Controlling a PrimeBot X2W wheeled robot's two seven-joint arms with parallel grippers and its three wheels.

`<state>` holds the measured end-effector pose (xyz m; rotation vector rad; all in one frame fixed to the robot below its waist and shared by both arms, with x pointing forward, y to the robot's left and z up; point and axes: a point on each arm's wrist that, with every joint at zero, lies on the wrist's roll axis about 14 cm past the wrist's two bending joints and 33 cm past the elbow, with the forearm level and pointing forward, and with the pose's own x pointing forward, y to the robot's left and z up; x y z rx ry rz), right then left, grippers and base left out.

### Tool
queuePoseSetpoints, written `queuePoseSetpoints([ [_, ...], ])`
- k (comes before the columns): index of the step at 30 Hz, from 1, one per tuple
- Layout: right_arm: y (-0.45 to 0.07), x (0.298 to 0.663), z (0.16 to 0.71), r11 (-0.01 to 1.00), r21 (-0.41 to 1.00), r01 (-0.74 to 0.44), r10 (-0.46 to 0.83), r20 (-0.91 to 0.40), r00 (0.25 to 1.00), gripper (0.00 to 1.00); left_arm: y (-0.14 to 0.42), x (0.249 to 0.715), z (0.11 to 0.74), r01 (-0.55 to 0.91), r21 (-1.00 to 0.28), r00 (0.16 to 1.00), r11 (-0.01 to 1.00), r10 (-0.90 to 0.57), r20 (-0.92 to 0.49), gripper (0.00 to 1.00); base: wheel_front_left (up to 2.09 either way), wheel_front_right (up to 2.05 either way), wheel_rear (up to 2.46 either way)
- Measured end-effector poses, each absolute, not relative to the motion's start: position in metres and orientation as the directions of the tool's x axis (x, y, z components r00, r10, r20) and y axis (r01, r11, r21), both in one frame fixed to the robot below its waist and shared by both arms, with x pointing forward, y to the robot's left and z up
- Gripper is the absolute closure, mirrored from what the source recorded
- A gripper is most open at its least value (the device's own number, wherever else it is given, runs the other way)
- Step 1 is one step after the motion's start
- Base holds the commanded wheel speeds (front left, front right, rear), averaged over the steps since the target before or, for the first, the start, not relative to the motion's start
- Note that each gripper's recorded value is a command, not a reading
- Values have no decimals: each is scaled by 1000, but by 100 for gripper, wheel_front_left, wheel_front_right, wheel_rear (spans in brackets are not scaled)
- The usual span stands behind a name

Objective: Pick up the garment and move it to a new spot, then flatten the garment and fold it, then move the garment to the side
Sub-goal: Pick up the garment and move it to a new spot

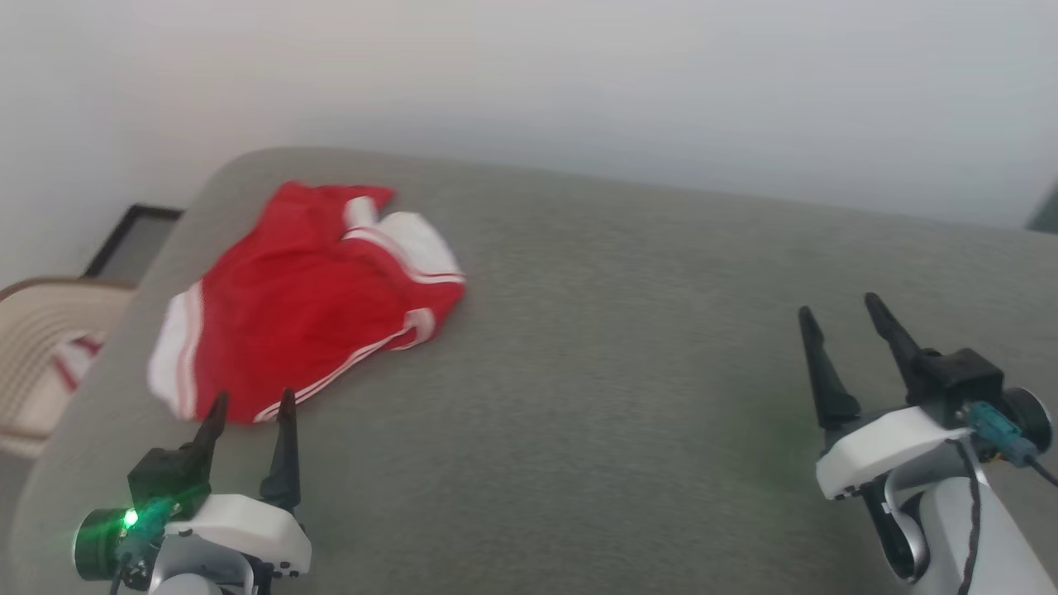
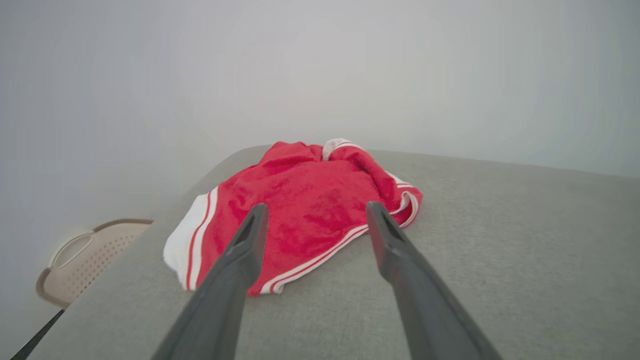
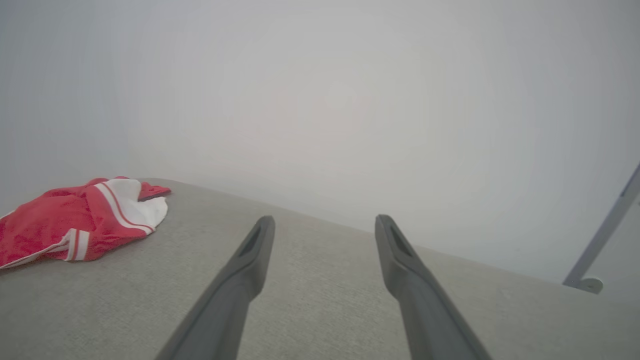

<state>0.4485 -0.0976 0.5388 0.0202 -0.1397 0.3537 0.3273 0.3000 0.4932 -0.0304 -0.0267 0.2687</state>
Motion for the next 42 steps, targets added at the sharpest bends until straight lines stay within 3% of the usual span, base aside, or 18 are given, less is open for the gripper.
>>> queuePoseSetpoints([
  [7, -9, 452, 535, 836, 0, -549, 544, 129, 829, 0, 344, 271, 487, -442, -47, 897, 896, 442, 7, 0, 0, 0, 0],
  [16, 99, 430, 530, 646, 15, -763, 757, 115, 644, 0, 381, 196, 488, -632, -76, 773, 771, 634, 10, 0, 0, 0, 0],
  [24, 129, 423, 522, 572, 33, -820, 815, 96, 572, 0, 387, 181, 491, -682, -86, 729, 727, 685, 13, 0, 0, 0, 0],
  [28, 124, 428, 521, 584, 36, -811, 806, 95, 585, 0, 379, 191, 489, -655, -96, 752, 749, 659, 8, 0, 0, 0, 0],
  [33, 100, 437, 520, 642, 46, -765, 759, 101, 643, 0, 364, 236, 500, -554, -88, 828, 828, 559, 41, 0, 0, 0, 0],
  [38, 63, 456, 523, 716, 32, -697, 690, 121, 714, 0, 356, 313, 528, -412, -43, 905, 910, 414, 95, 0, 0, 0, 0],
  [42, 21, 476, 505, 787, 30, -616, 612, 89, 786, 0, 344, 384, 529, -295, -38, 954, 955, 297, 52, 0, 0, 0, 0],
])
